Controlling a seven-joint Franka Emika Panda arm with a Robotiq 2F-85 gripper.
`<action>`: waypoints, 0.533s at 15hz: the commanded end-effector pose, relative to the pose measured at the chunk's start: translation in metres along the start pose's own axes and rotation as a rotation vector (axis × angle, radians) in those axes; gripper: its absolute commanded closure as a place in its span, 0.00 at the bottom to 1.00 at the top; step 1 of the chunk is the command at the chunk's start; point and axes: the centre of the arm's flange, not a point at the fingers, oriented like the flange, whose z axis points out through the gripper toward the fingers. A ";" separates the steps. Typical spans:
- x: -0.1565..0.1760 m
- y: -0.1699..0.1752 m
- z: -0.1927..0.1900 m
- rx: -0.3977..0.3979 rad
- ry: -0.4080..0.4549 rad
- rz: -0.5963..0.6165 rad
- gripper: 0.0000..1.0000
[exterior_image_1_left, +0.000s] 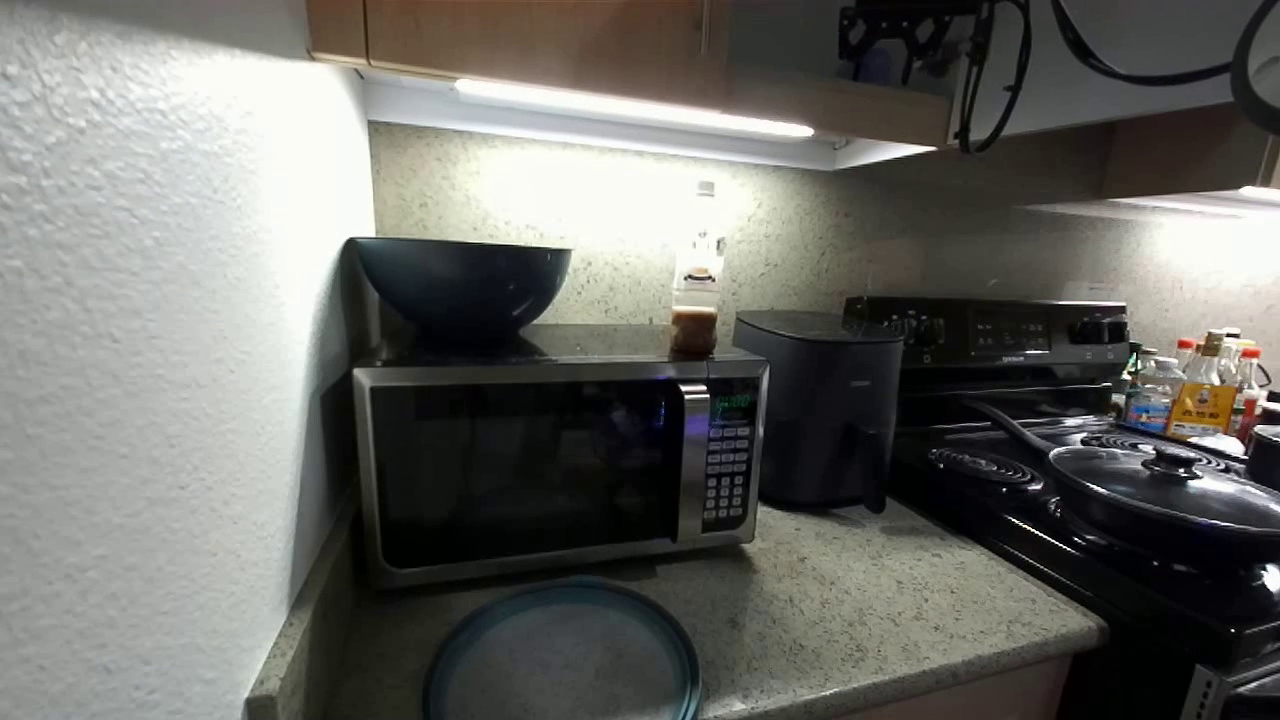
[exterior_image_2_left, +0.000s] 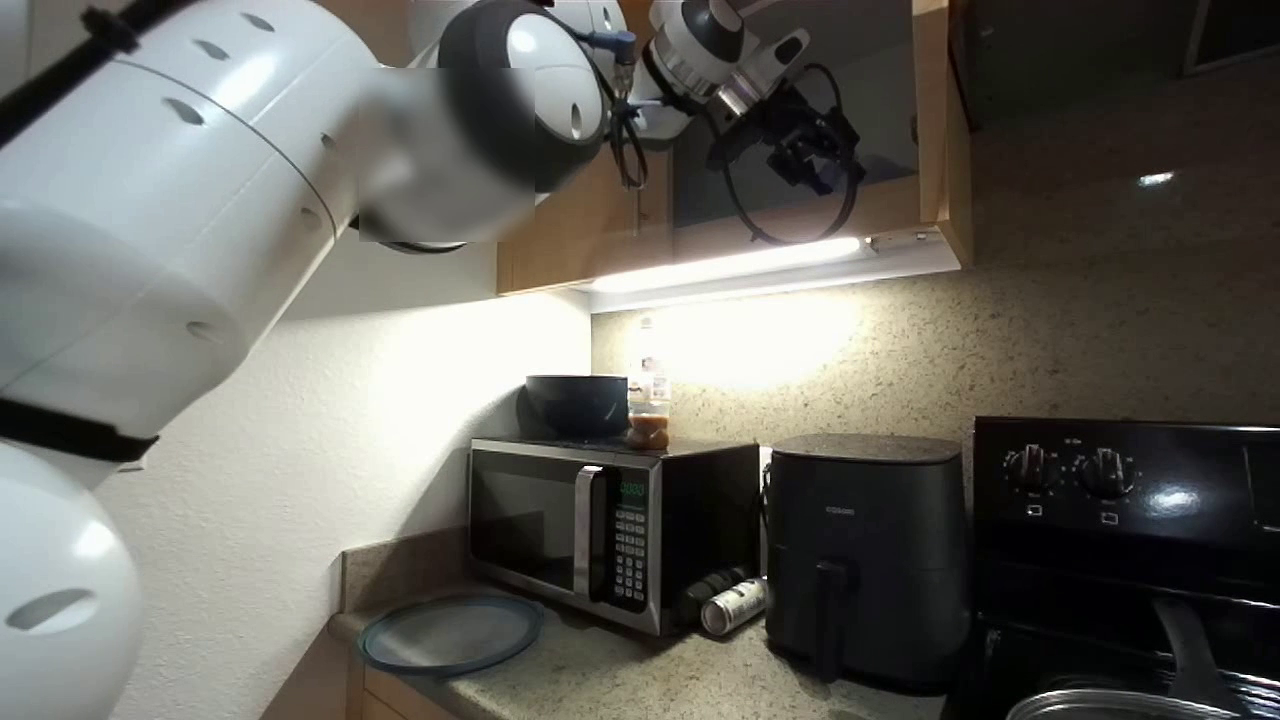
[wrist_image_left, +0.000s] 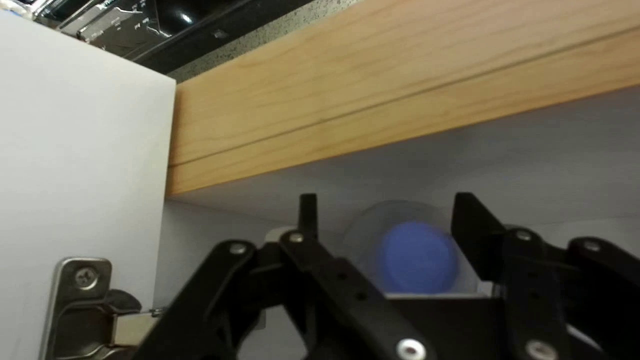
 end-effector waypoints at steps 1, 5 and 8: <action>0.023 -0.006 0.002 -0.016 0.001 0.024 0.59; 0.011 0.013 -0.015 -0.031 -0.021 0.020 0.85; -0.004 0.041 -0.035 -0.047 -0.021 0.044 0.99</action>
